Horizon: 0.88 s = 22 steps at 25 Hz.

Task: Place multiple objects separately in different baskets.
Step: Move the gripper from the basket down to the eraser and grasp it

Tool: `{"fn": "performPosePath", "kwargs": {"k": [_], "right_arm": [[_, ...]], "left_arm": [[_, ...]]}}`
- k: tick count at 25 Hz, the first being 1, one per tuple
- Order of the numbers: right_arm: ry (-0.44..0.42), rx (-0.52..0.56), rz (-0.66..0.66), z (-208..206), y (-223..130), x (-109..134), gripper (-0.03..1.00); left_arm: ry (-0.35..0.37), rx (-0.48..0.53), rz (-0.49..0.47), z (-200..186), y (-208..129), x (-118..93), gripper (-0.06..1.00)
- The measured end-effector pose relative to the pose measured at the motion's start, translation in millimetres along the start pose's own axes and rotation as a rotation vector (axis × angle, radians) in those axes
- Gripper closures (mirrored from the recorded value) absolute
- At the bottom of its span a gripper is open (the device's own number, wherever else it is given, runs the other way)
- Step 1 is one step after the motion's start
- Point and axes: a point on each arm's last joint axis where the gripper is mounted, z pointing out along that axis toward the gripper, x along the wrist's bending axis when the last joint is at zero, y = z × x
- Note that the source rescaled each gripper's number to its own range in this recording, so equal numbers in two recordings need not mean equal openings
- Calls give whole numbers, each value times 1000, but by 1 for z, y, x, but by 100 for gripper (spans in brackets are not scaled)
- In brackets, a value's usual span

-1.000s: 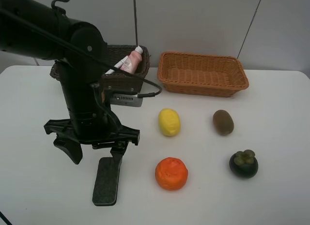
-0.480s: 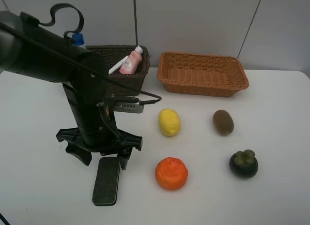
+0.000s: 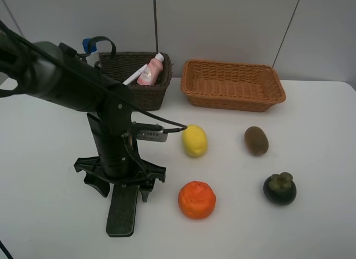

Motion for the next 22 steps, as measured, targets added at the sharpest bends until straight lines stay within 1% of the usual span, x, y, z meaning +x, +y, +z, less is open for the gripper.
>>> {"fn": "performPosePath", "kwargs": {"k": [3, 13, 14, 15, 16, 17, 18, 22], "right_arm": [[0, 0, 0, 0, 0, 0, -1], [0, 0, 0, 0, 0, 0, -1], [0, 0, 0, 0, 0, 0, -1], [0, 0, 0, 0, 0, 0, -1], [0, 0, 0, 0, 0, 0, -1], [0, 0, 0, 0, 0, 0, -1], [0, 0, 0, 0, 0, 0, -1], [0, 0, 0, 0, 0, 0, -1]], "left_arm": [[12, 22, -5, 8, 0, 1, -4], [10, 58, -31, 12, 0, 0, -4], [5, 68, -40, 12, -1, 0, -1], [1, 72, -43, 13, 0, -1, 4], [-2, 77, -45, 12, -1, -1, 14], [-2, 86, -47, 13, -2, -1, 28], [0, 96, -48, 13, -2, -1, 38], [8, 115, -31, 12, 0, -4, 37]]}}
